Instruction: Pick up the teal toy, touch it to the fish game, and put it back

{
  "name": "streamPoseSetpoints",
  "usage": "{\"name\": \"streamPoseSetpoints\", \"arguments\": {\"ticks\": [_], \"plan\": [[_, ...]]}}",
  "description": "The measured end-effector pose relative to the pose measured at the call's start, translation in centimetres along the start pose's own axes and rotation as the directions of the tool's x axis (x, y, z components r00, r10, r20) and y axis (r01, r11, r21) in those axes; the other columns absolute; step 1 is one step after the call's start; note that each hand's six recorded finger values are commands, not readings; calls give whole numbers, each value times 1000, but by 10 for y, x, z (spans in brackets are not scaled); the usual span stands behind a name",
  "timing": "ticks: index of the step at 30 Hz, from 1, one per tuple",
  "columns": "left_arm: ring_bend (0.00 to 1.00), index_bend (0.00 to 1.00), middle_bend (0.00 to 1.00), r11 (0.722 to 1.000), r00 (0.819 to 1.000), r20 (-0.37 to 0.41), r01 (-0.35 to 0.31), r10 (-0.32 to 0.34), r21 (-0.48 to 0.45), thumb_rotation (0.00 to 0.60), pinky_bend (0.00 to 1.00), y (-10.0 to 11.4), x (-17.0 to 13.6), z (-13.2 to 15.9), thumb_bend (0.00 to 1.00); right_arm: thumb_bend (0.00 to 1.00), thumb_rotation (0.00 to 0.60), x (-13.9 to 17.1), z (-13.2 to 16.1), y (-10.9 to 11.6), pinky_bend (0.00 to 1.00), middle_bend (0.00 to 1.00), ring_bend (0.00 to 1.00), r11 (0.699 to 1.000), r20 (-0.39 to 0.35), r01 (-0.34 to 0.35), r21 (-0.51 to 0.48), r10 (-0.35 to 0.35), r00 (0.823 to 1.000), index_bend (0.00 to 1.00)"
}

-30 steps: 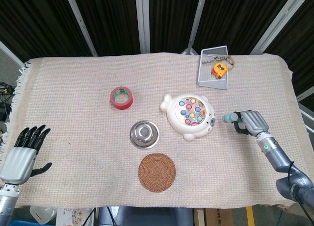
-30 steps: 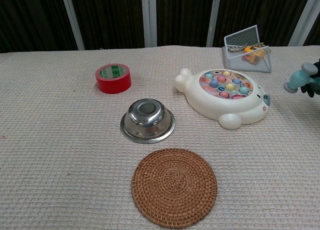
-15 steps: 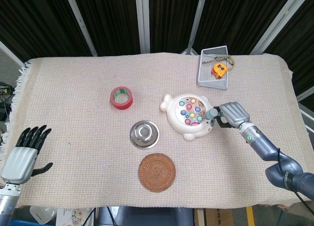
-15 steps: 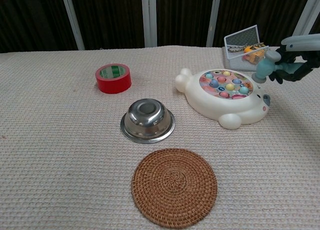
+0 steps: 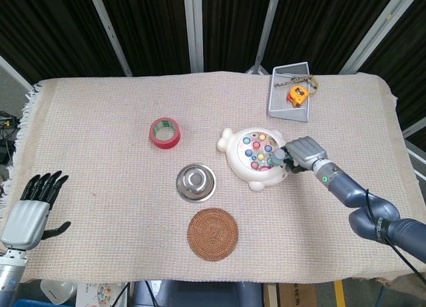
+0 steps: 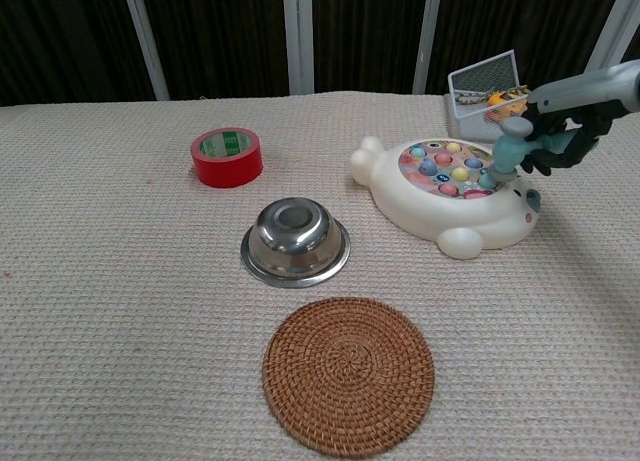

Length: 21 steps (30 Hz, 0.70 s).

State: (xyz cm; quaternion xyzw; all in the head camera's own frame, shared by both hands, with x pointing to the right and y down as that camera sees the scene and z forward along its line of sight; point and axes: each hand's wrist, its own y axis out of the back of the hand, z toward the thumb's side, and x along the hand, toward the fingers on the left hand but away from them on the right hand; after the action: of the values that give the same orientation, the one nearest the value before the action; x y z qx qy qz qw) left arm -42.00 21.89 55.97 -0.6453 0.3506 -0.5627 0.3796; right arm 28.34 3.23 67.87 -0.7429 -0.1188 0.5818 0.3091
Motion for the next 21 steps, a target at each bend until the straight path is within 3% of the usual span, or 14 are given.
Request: {"name": "streamPoseSetpoints", "arguments": {"ticks": [10,21], "plan": [[0,76,0,1000,1000,-6,6,-6,-6,600,0,-2,-1,-3,155,798,600,-8,6,-3,399,737,537,999,13,-42,28,41,999,939],[0,76,0,1000,1000,-4,1,-1,-12,600,0,-3,-1,-4,155,798,600,-1,13,22,399,737,537,1000,14,7,25,-7,1000,939]]}}
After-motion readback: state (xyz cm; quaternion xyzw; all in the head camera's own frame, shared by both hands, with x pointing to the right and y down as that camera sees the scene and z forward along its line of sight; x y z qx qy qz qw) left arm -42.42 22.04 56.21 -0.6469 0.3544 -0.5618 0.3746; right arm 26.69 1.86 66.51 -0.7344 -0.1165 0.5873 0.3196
